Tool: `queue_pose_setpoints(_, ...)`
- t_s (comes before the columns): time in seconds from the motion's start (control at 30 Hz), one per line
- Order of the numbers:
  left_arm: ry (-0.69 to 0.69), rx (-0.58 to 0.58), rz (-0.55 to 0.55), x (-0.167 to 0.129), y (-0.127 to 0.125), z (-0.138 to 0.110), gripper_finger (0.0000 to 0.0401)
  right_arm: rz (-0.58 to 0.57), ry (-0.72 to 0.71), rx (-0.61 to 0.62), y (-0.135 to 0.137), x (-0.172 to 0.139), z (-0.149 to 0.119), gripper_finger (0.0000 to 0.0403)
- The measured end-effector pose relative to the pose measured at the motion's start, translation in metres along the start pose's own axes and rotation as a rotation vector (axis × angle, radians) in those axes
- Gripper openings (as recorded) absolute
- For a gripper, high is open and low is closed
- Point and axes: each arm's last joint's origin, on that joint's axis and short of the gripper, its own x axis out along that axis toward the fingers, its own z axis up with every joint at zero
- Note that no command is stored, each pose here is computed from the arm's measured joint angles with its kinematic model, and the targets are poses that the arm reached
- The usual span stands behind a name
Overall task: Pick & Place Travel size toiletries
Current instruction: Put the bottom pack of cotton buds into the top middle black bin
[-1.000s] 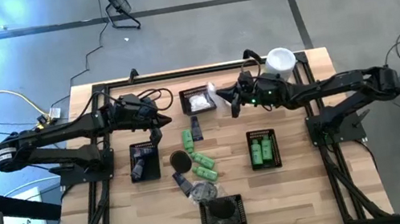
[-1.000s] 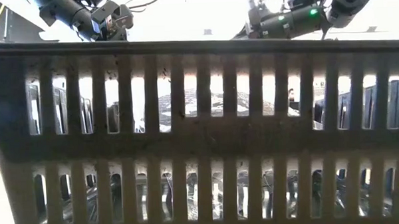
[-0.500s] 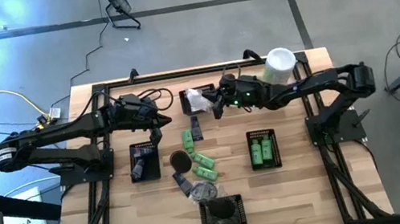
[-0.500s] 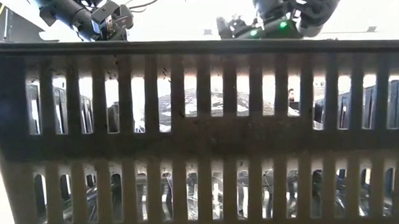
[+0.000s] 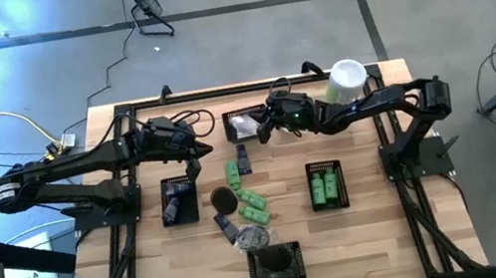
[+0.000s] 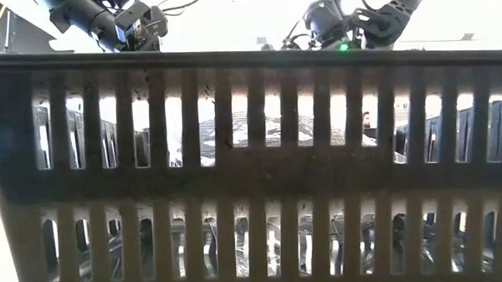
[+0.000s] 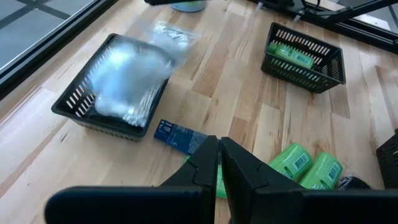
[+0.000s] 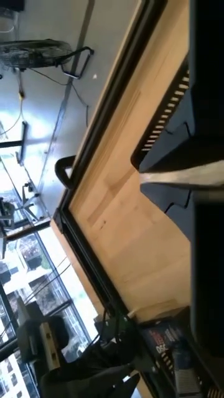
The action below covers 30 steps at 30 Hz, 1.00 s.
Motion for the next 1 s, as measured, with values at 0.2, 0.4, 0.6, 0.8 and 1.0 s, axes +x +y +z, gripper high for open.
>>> queue_pose_setpoints(0.2, 0.000, 0.000, 0.000, 0.000, 0.000, 0.000, 0.0017, 0.005, -0.025, 0.004, 0.000, 0.000, 0.003, 0.0108)
queue_pose_setpoints(0.4, 0.001, 0.000, 0.000, 0.000, 0.000, 0.000, 0.0017, 0.018, -0.057, 0.007, 0.001, -0.003, 0.009, 0.0143)
queue_pose_setpoints(0.6, 0.003, 0.000, 0.001, 0.000, 0.000, 0.000, 0.0017, 0.067, -0.070, 0.010, 0.005, -0.012, 0.020, 0.0123)
queue_pose_setpoints(0.8, 0.003, 0.000, 0.001, 0.000, 0.000, 0.000, 0.0017, 0.177, 0.093, 0.018, 0.008, -0.025, 0.020, 0.0081)
queue_pose_setpoints(1.0, 0.003, 0.000, 0.001, 0.000, 0.000, 0.000, 0.0017, 0.217, 0.230, 0.007, 0.011, -0.028, 0.008, 0.0023)
